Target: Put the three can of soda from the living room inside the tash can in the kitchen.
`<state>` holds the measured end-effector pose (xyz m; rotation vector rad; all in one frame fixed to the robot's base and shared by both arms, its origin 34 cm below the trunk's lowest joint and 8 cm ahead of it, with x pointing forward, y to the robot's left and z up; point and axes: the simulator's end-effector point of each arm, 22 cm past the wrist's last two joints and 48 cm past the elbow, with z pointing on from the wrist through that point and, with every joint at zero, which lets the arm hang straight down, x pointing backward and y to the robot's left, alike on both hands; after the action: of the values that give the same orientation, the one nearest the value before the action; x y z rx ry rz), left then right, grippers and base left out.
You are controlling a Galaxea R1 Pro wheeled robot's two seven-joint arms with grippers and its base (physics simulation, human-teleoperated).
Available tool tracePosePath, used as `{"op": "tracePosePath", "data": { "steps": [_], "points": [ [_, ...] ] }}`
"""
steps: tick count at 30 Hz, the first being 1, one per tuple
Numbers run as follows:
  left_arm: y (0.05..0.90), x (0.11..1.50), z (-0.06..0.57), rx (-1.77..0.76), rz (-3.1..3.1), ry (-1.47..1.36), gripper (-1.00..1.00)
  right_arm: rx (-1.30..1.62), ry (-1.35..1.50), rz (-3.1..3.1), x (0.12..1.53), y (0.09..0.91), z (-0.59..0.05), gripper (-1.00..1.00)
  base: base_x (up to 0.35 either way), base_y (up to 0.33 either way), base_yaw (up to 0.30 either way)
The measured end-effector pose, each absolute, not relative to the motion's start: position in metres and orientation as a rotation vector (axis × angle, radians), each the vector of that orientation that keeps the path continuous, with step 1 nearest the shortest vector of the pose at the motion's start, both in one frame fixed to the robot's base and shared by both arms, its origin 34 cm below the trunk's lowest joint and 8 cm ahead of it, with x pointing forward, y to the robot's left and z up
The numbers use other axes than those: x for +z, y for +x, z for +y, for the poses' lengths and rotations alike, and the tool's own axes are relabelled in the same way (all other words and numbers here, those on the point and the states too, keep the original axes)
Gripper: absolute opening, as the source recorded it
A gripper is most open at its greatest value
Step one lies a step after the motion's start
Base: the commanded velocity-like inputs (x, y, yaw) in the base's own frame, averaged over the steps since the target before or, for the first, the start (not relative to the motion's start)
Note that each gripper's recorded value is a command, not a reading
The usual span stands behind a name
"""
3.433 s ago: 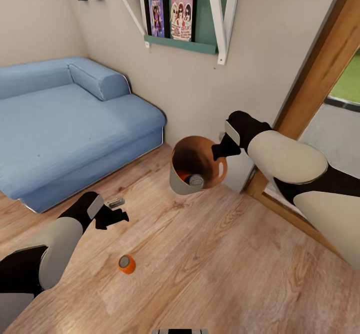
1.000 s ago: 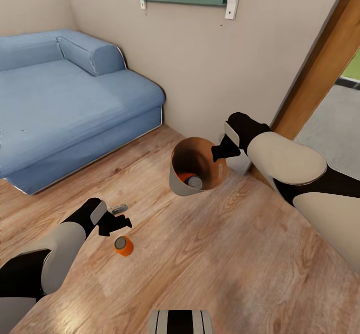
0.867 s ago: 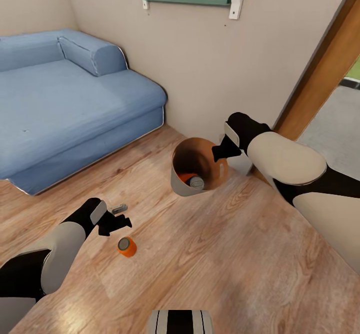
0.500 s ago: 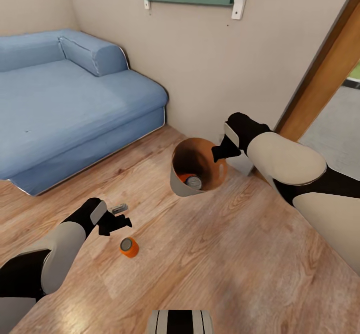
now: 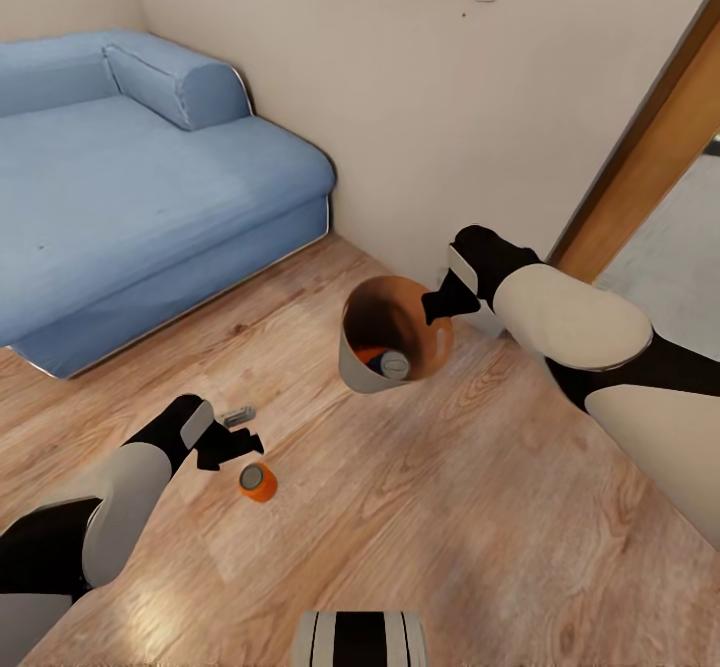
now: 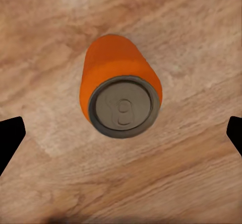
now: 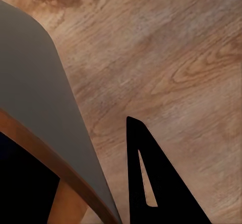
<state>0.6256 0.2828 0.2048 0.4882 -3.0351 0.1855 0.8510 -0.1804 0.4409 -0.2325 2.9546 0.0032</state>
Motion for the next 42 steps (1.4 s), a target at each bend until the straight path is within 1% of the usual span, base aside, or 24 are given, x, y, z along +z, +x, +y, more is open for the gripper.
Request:
{"op": "tracePosePath", "data": {
  "steps": [13, 24, 30, 36, 42],
  "points": [
    [0.612, 0.175, 0.283, 0.169, -2.998, 0.489, 1.0, 0.015, -0.235, 3.009, 0.398, 0.846, -0.179, -1.0, 0.0, 0.0, 0.0],
    [0.612, 0.172, 0.283, 0.167, -3.001, 0.491, 1.0, 0.022, -0.244, 3.017, 0.394, 0.844, -0.177, -1.0, 0.0, 0.0, 0.0],
    [0.613, 0.172, 0.283, 0.165, -3.007, 0.486, 1.0, 0.047, -0.246, 3.023, 0.393, 0.841, -0.171, -1.0, 0.116, -0.113, 0.0],
    [0.613, 0.172, 0.284, 0.161, -3.009, 0.482, 1.0, -0.015, -0.276, 3.019, 0.393, 0.842, -0.18, -1.0, 0.045, -0.04, 0.0],
    [0.607, 0.162, 0.284, 0.155, -2.993, 0.48, 1.0, 0.056, -0.244, 3.042, 0.379, 0.838, -0.17, -1.0, 0.008, -0.007, 0.0]
  ]
}}
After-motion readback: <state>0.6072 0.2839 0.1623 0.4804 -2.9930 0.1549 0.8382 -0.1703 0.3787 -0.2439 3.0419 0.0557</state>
